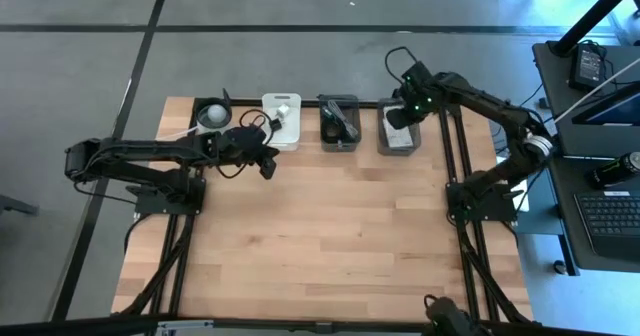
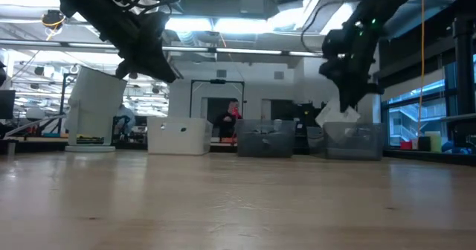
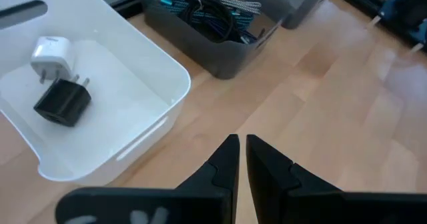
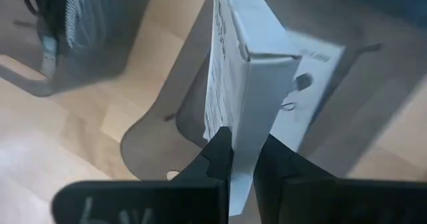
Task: Pick and place items into bin
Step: Put the card reader box into the right black bin, then return to Home Position
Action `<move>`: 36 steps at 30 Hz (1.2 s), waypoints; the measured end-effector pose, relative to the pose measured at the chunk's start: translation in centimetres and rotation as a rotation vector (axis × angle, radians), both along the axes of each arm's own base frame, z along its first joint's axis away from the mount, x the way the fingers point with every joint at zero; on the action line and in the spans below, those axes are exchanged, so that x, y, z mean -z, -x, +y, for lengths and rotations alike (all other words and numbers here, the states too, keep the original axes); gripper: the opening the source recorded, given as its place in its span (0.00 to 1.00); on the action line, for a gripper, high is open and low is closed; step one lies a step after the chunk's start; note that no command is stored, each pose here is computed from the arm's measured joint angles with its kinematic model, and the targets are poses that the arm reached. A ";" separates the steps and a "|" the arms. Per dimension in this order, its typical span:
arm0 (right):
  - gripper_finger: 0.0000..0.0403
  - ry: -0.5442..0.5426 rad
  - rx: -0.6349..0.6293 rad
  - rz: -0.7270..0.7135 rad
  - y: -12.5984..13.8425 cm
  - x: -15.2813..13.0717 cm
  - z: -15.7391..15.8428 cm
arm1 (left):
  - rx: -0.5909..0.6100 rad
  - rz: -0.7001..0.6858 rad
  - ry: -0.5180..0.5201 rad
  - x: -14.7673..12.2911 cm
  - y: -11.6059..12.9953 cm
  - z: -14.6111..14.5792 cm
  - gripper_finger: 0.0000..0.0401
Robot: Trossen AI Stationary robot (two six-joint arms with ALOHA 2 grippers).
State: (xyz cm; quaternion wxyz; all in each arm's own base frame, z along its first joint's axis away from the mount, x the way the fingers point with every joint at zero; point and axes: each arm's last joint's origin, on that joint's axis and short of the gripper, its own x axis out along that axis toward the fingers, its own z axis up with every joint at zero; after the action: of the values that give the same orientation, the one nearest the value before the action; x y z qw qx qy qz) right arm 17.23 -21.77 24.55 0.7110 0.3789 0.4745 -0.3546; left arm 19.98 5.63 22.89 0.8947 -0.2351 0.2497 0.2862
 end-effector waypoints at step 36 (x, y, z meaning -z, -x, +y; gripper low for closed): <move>0.31 0.265 -0.196 -0.176 1.2 -6.2 4.8 | 0.019 -0.004 -0.045 -0.2 -0.2 -0.1 0.06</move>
State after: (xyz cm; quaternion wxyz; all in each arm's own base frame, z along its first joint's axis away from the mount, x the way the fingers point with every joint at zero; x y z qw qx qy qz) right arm 16.05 -16.94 30.80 0.8246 0.2633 0.3945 -0.3085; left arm 20.14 5.53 23.08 0.9030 -0.2129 0.2438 0.2827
